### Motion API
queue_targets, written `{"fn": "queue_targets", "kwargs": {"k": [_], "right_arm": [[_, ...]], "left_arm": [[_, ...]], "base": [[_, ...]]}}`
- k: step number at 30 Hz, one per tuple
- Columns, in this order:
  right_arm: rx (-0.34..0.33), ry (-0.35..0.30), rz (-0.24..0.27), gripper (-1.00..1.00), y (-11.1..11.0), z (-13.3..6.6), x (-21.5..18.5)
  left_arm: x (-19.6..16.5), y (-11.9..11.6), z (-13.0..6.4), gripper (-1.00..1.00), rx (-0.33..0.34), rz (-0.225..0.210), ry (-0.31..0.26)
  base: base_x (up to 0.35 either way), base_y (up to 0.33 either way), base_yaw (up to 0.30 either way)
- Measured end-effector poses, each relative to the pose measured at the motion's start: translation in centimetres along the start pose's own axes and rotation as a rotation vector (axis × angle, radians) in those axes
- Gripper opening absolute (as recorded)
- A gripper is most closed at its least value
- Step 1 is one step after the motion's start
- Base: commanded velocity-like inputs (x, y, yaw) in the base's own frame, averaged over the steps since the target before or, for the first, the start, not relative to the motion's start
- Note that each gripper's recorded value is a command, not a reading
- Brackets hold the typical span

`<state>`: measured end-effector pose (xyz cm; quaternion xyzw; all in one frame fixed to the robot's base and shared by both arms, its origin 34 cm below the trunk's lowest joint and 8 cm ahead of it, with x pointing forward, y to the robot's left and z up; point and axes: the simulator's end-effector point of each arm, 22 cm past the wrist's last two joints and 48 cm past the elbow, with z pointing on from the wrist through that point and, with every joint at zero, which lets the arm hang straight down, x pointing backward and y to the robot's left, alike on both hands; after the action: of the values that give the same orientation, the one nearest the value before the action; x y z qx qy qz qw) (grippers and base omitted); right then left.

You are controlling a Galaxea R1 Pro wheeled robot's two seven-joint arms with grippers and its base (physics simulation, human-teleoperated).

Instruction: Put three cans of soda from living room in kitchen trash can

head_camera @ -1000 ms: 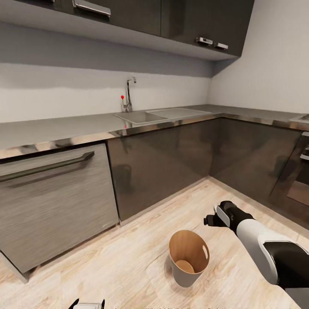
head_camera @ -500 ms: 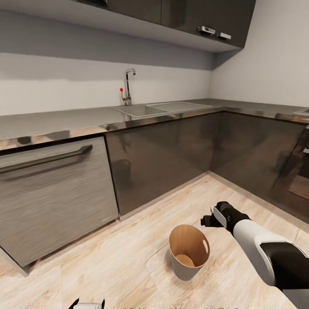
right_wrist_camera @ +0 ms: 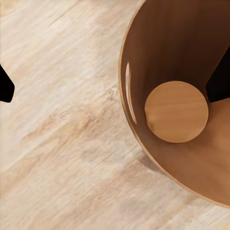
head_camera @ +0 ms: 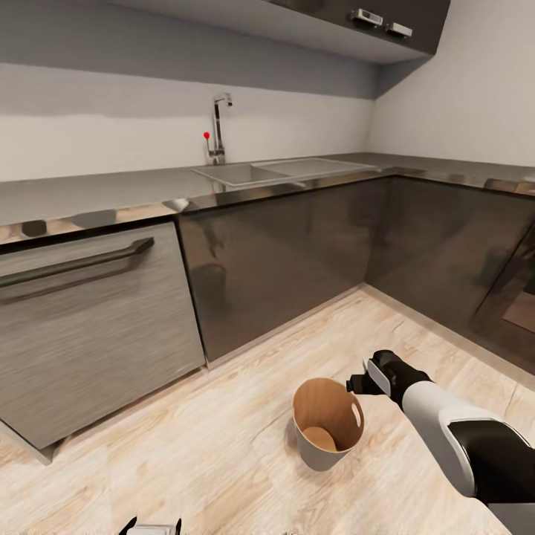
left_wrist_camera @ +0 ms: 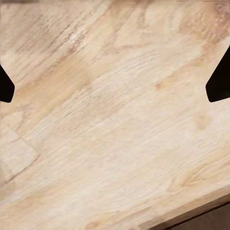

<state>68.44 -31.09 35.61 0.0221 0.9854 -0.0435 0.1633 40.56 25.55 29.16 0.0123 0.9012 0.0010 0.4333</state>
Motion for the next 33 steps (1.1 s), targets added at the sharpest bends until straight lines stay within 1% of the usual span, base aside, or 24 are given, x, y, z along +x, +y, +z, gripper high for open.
{"fn": "queue_targets", "kwargs": {"k": [18,29,33], "right_arm": [[0.002,0.072,-0.010,1.00,0.4,4.1,3.0],[0.013,0.117,-0.040,1.00,0.5,6.6,5.2],[0.014,0.117,-0.041,1.00,0.5,6.6,5.2]], "left_arm": [[3.0,-0.1,0.3,1.00,0.001,-0.001,0.074],[5.0,-0.1,0.3,1.00,0.001,0.000,0.121],[5.0,-0.1,0.3,1.00,0.002,-0.001,0.120]], "base": [[0.000,0.000,0.000],[0.000,0.000,0.000],[0.000,0.000,0.000]]}}
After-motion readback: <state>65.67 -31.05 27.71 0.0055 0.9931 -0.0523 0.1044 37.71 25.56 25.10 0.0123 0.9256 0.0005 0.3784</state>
